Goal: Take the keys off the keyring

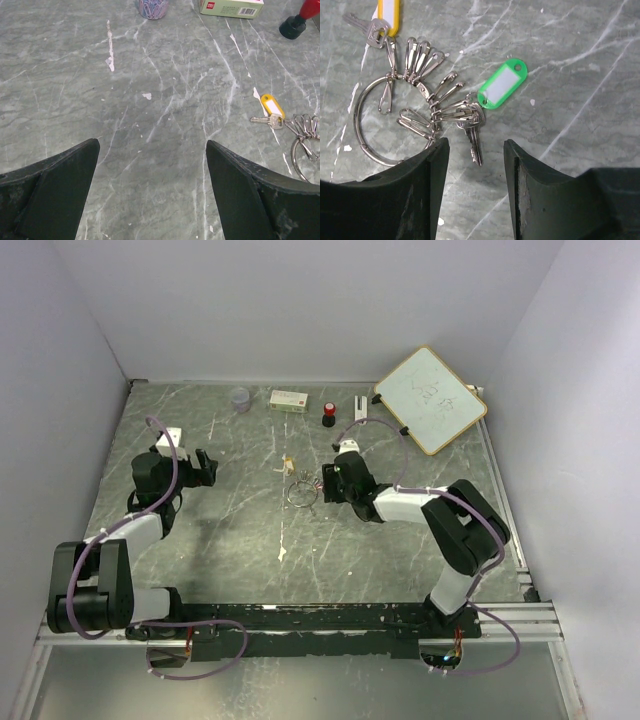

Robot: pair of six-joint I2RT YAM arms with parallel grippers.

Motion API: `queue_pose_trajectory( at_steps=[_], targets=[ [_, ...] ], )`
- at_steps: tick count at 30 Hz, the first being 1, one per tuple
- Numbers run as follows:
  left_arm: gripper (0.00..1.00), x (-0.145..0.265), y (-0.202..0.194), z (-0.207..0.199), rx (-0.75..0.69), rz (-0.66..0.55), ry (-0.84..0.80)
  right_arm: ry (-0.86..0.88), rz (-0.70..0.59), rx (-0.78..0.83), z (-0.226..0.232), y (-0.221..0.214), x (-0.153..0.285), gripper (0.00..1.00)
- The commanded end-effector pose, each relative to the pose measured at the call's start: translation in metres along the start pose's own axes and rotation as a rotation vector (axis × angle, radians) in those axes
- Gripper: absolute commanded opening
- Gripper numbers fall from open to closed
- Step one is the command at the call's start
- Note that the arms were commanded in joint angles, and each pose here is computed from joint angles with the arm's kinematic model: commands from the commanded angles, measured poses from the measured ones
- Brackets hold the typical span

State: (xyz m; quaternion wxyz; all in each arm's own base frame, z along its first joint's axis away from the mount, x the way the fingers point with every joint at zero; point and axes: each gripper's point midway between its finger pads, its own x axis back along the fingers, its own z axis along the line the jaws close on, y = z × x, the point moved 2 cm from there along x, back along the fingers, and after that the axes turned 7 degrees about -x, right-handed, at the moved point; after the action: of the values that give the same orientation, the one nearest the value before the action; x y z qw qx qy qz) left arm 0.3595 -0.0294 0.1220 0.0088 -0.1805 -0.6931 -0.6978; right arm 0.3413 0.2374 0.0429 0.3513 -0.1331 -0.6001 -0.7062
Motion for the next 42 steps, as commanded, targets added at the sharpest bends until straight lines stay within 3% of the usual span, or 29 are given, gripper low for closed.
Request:
queue_pose_trajectory(
  at_steps=[1,14,24,31,36,42],
  targets=[
    [1.0,-0.008,0.019,-0.007,-0.004,-0.052,-0.048,-0.003,-0.017,-0.013,0.0,0.004,0.006,0.47],
    [1.0,-0.005,0.02,-0.005,-0.016,-0.052,-0.035,-0.048,-0.014,0.013,-0.002,0.009,-0.014,0.45],
    [1.0,-0.003,0.023,-0.004,-0.022,-0.064,-0.022,0.092,-0.076,0.109,0.041,0.061,-0.017,0.44],
    [1.0,0.005,0.028,0.004,0.012,-0.102,0.052,0.149,-0.026,0.161,0.059,0.065,-0.042,0.43],
    [1.0,0.004,0.029,0.008,0.031,-0.092,0.075,0.202,0.008,0.189,0.073,0.066,-0.059,0.34],
    [1.0,0.003,0.028,0.005,0.04,-0.089,0.055,0.229,0.062,0.23,0.079,0.053,-0.078,0.4]
  ],
)
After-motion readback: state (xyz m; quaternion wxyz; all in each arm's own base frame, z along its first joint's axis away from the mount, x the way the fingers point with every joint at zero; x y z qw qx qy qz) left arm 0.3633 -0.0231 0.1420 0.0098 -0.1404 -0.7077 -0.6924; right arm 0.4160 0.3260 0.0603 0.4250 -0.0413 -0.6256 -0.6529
